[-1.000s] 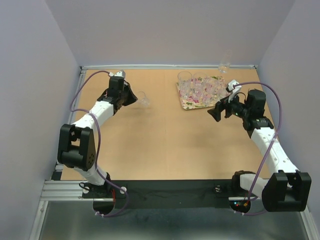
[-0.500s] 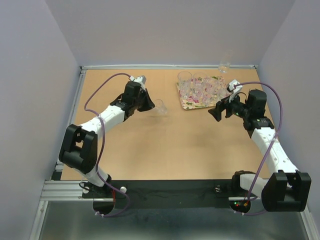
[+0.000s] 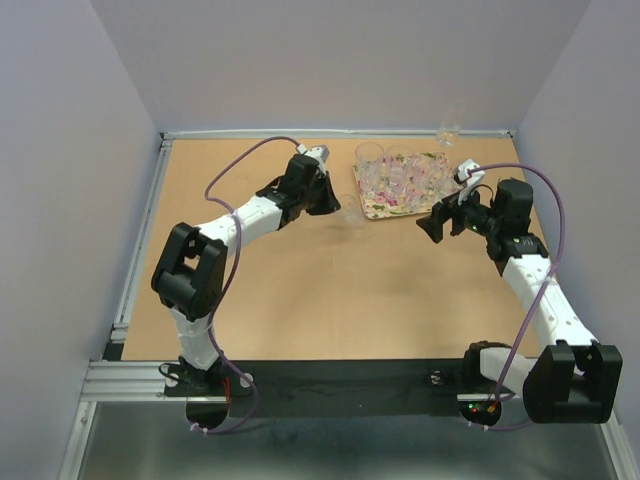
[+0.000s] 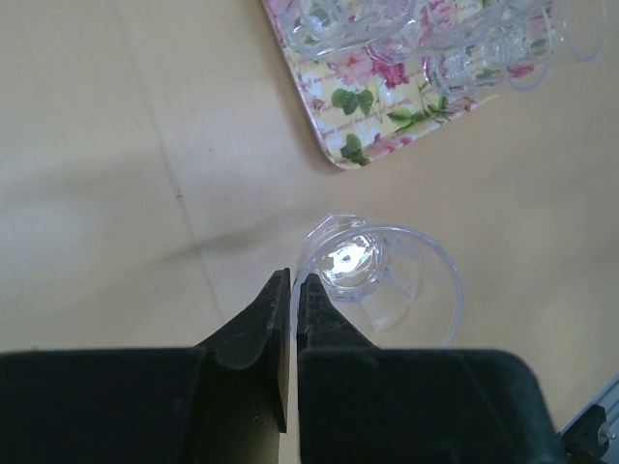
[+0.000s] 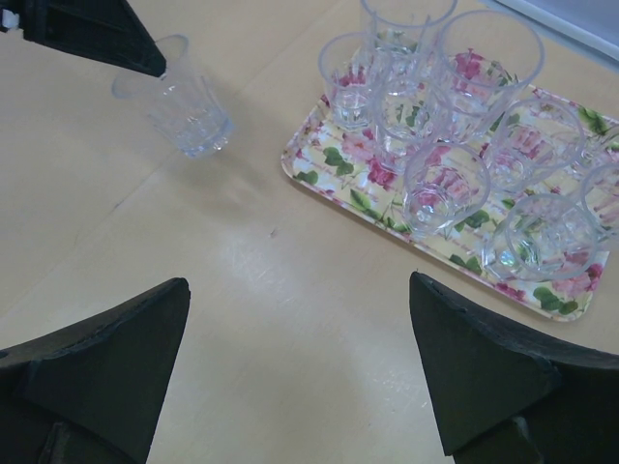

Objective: Place the glasses into the tray
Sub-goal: Grab a glass with a robot arm, then place the glass into the tray

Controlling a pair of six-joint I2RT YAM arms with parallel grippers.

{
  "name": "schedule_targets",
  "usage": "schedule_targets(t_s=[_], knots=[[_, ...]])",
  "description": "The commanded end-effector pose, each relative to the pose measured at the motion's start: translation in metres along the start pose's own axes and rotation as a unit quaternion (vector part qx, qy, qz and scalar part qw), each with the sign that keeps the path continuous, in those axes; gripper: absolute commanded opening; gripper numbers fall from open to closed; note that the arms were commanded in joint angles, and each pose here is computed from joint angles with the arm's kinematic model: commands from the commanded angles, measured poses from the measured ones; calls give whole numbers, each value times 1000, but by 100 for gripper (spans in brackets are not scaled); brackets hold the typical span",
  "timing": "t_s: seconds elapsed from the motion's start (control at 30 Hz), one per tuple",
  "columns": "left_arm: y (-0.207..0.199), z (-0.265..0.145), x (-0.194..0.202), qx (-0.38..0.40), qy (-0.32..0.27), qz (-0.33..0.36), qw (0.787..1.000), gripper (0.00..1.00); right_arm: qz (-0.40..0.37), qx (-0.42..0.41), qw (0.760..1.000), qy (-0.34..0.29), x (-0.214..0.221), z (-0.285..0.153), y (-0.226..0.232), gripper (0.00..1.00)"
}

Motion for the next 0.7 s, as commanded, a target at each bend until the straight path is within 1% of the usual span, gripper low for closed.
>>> schedule_targets(t_s=[0.0, 0.07, 0.1, 0.13, 0.2, 0.37, 0.67], knots=[[-28, 8, -32, 28, -48, 13, 998, 0, -13, -1, 1000, -21, -7, -2, -2, 100], [-32, 17, -36, 28, -49, 13, 998, 0, -12, -1, 1000, -21, -7, -2, -1, 100], [-34, 26, -32, 28, -40, 14, 999, 0, -12, -1, 1000, -21, -7, -3, -2, 100], [-38, 28, -38, 30, -47, 14, 998, 0, -12, 0, 1000, -22, -7, -3, -2, 100], [-43, 34, -38, 32, -43, 16, 998, 0, -12, 0, 1000, -22, -7, -3, -2, 100], [-45, 55, -43, 29, -42, 13, 999, 0, -14, 0, 1000, -23, -8, -4, -2, 100], [-48, 78, -51, 12, -38, 19, 999, 0, -13, 0, 1000, -23, -8, -4, -1, 100]])
Point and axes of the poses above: each gripper's point midway between its finger pads, its own z axis out along the fingers, its own y axis along the line the jaws close on, x = y × z, the point moved 8 cm from there along -z, back along the fingers, and after that the axes turned 12 degrees about z, right-handed, at the moved point
